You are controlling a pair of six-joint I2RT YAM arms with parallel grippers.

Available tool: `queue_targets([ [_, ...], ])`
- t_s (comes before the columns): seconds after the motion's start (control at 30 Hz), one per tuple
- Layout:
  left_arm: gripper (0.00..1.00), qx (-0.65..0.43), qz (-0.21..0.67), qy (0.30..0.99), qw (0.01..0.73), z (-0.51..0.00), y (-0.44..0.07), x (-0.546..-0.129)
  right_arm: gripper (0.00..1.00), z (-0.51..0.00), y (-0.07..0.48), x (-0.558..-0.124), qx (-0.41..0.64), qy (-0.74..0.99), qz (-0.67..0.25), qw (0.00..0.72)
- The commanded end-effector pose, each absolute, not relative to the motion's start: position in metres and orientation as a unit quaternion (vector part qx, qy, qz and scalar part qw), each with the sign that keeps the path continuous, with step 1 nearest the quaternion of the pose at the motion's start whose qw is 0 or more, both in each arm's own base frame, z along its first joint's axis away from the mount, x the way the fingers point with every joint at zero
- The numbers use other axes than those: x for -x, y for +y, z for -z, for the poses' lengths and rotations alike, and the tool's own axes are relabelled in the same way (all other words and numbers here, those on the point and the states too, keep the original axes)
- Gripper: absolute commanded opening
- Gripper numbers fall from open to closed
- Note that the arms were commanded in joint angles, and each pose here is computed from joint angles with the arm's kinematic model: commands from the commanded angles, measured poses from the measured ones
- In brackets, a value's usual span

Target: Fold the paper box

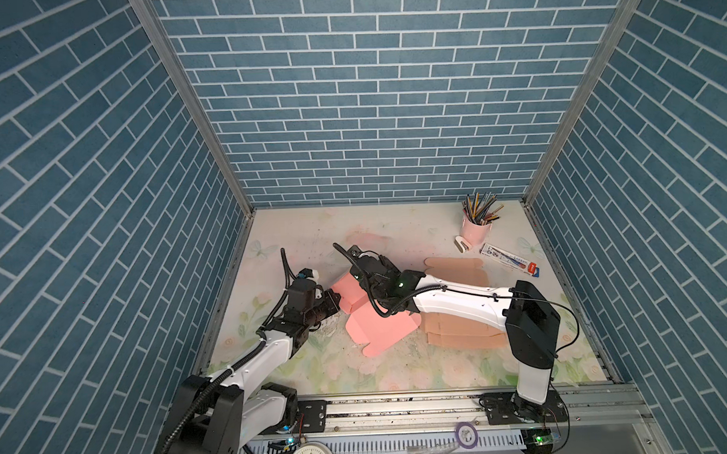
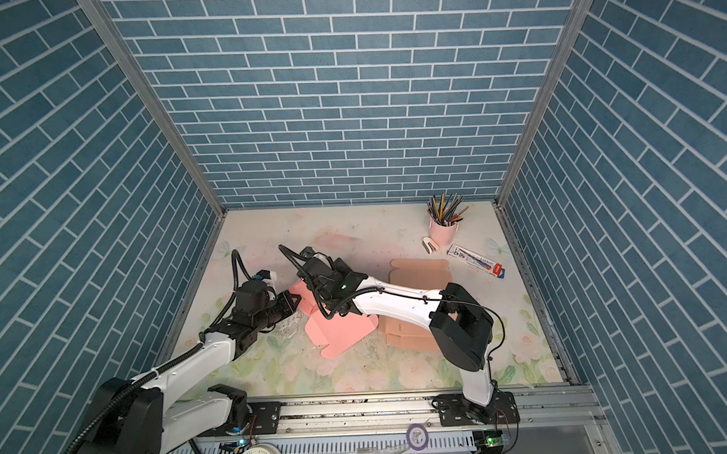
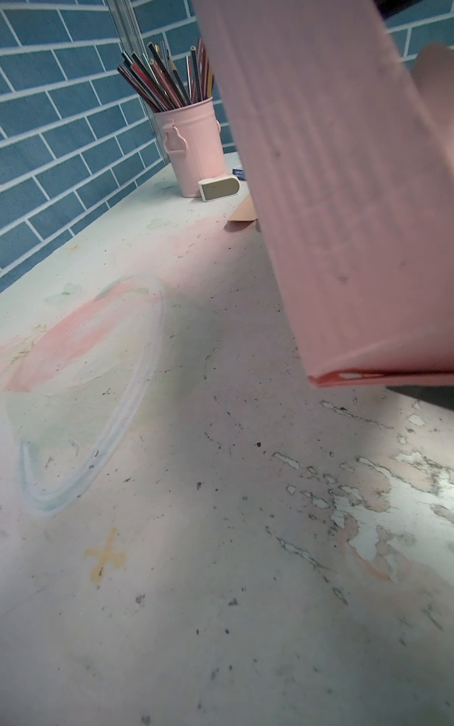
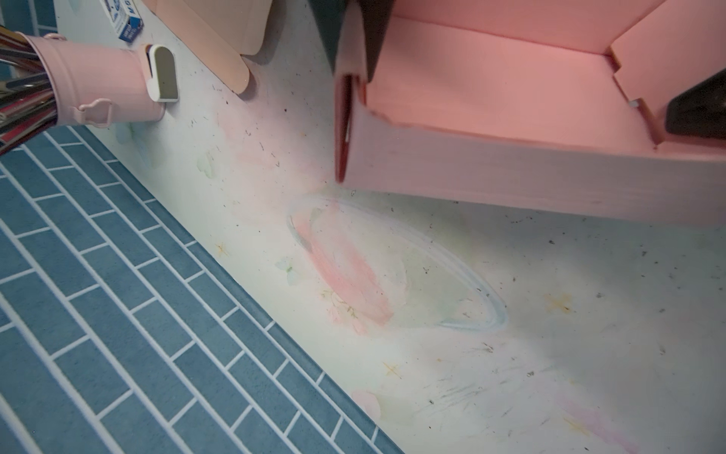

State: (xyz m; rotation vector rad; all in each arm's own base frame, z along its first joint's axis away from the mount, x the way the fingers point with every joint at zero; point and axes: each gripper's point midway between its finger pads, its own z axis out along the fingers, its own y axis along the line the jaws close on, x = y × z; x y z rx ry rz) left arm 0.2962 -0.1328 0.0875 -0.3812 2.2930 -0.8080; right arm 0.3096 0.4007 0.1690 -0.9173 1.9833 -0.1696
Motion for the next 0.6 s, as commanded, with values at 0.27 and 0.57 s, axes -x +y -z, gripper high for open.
queue_targets([
  [0.27, 0.00, 0.142, 0.318, 0.863, 0.366, -0.110, -0.139, -0.309, 0.13, -0.172, 0.391, -0.309, 0.381, 0.791, 0.126, 0.462],
  [0.57, 0.00, 0.147, 0.309, 0.864, 0.370, -0.111, -0.135, -0.309, 0.00, -0.169, 0.392, -0.308, 0.395, 0.779, 0.150, 0.463],
])
